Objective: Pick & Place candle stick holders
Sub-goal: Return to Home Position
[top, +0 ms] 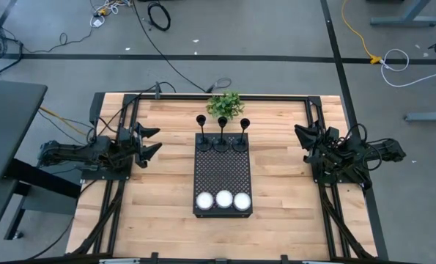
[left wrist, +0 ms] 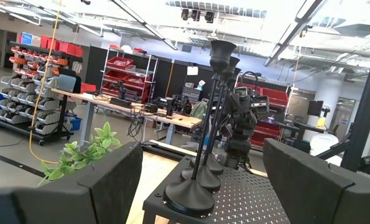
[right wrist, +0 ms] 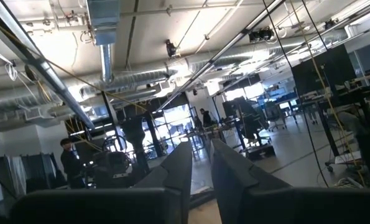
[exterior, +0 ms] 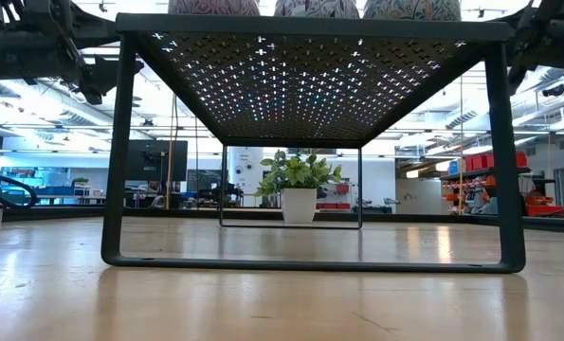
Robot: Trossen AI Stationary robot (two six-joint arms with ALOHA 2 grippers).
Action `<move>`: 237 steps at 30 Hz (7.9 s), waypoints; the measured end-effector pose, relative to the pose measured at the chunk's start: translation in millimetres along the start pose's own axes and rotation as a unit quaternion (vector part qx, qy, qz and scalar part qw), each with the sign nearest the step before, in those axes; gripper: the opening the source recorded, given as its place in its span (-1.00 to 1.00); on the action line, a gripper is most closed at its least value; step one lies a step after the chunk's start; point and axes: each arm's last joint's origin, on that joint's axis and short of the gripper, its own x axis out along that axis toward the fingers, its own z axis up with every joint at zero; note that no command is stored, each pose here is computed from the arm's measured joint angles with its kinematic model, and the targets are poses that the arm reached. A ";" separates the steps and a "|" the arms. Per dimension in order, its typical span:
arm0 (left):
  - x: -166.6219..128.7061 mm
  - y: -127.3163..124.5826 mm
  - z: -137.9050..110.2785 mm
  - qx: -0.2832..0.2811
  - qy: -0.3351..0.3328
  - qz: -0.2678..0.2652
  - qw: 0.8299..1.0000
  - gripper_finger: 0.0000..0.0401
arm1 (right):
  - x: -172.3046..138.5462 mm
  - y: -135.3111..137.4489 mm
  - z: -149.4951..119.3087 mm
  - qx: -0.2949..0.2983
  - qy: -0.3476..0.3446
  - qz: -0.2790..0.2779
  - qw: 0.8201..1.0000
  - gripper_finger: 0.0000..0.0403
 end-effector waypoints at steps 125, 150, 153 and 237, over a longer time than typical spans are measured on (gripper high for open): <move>0.0 0.1 -0.2 0.000 0.000 0.000 1.000 0.65 | 0.0 0.0 -0.2 0.000 0.000 0.000 1.000 -0.72; 0.5 5.9 3.7 0.005 -0.020 0.023 1.000 0.65 | 0.0 0.0 -0.3 -0.001 0.001 0.000 1.000 -0.72; 0.9 7.7 3.9 0.008 -0.022 0.032 0.999 0.65 | 0.0 0.0 -0.3 -0.001 0.001 0.000 1.000 -0.72; 1.4 9.9 2.4 0.013 -0.017 0.056 0.998 0.65 | 0.0 0.0 -0.3 0.000 0.001 0.000 1.000 -0.72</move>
